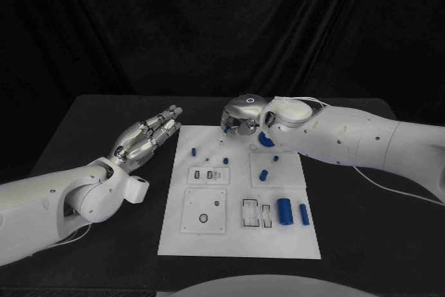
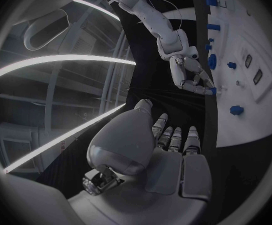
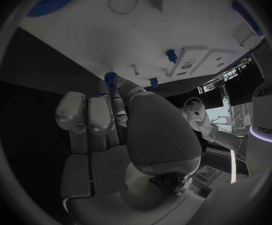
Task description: Assemble the parts on the task board
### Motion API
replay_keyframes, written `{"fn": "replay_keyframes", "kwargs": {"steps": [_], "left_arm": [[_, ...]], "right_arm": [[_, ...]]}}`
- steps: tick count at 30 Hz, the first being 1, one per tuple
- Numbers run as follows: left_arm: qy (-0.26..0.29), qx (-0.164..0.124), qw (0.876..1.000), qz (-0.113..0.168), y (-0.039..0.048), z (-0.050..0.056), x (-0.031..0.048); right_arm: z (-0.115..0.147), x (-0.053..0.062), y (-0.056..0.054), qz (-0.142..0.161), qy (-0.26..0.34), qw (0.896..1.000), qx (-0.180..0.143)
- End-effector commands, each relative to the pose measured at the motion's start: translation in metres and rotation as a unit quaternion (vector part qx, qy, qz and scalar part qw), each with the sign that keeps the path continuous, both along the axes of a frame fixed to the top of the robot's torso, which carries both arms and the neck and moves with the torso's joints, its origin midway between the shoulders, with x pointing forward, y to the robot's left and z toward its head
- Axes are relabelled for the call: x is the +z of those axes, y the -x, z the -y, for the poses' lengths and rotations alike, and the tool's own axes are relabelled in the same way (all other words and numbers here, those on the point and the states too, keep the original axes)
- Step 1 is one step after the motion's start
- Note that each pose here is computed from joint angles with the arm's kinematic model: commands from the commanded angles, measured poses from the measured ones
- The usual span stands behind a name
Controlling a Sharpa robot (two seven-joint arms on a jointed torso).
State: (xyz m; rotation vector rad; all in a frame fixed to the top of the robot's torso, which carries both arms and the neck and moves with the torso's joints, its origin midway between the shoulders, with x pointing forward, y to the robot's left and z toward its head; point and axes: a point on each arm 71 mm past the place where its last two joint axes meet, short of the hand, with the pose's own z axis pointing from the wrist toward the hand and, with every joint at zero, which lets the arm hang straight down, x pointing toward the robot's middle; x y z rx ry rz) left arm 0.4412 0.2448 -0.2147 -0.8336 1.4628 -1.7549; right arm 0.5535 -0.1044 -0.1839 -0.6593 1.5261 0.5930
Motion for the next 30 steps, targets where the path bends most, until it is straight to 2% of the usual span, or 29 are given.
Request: {"fn": "replay_keyframes", "kwargs": {"steps": [1,12,30], "left_arm": [[0.072,-0.004,0.992,0.1,0.0033,-0.0008,0.0179],[0.071,-0.005,0.993,0.098,0.0022,-0.0008,0.0172],[0.07,-0.007,0.993,0.094,0.0006,-0.0001,0.0161]], "right_arm": [[-0.0001,-0.0013,-0.0008,0.002,-0.001,1.0,-0.008],[-0.0025,-0.0016,0.0,0.003,-0.003,1.0,-0.005],[-0.004,-0.0054,-0.0003,-0.017,0.013,1.0,-0.01]]}}
